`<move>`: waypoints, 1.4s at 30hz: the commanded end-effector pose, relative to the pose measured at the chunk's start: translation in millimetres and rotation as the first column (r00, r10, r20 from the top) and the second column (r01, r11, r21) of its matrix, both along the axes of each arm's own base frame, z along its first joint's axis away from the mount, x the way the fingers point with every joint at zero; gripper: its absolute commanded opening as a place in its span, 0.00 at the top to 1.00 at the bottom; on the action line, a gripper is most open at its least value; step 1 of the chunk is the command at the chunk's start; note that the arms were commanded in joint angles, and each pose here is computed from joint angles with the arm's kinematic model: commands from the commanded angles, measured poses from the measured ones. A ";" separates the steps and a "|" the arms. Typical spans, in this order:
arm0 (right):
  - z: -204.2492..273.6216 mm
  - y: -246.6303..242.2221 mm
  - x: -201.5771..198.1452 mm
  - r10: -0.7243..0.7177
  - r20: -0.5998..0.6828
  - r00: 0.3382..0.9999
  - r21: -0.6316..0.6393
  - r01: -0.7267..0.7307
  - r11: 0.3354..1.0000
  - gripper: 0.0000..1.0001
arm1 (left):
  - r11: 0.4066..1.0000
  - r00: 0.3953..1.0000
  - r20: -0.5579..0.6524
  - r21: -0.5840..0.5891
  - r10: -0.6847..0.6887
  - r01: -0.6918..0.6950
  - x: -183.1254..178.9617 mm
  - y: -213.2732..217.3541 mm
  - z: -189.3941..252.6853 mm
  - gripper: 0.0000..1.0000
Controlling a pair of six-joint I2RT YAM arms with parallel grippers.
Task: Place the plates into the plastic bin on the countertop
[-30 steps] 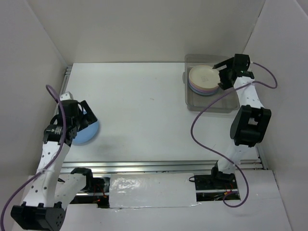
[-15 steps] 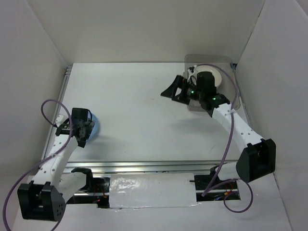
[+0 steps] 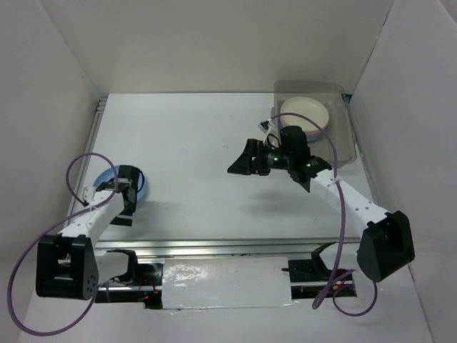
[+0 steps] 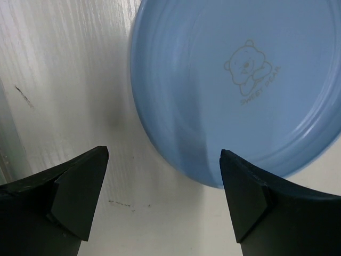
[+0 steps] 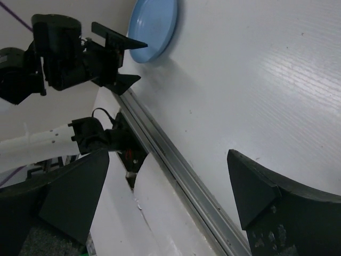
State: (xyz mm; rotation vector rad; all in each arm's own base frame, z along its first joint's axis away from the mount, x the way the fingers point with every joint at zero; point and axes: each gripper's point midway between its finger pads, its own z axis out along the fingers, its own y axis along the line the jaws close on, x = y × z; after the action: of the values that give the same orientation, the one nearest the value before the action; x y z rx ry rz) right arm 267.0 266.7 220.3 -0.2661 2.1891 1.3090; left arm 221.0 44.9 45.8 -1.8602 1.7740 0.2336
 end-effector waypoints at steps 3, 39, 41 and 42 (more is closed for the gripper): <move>32.7 8.3 -11.3 0.056 0.122 0.991 0.069 -0.065 0.995 0.00 | 0.997 0.997 -0.029 0.015 0.071 -0.070 10.4 5.9 -17.6 0.01; -107.9 -17.5 91.8 -0.377 -0.037 0.926 -0.451 0.321 0.833 0.09 | 0.198 0.167 0.190 0.157 -0.967 0.968 77.3 -231.1 119.9 1.00; -119.8 -13.0 84.1 -0.356 -0.073 0.932 -0.450 0.287 0.846 0.23 | 0.197 0.161 0.202 0.173 -0.966 0.965 77.1 -231.2 127.8 1.00; -119.8 -8.8 80.6 -0.341 -0.086 0.936 -0.434 0.273 0.859 0.30 | 0.192 0.155 0.206 0.176 -0.966 0.966 77.1 -232.1 129.6 1.00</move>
State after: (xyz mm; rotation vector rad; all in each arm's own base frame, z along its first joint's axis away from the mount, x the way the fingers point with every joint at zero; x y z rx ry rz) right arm 352.2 250.2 97.5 0.0413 2.5127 0.6665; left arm 283.7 -171.7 130.2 -0.3513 2.4644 -0.3913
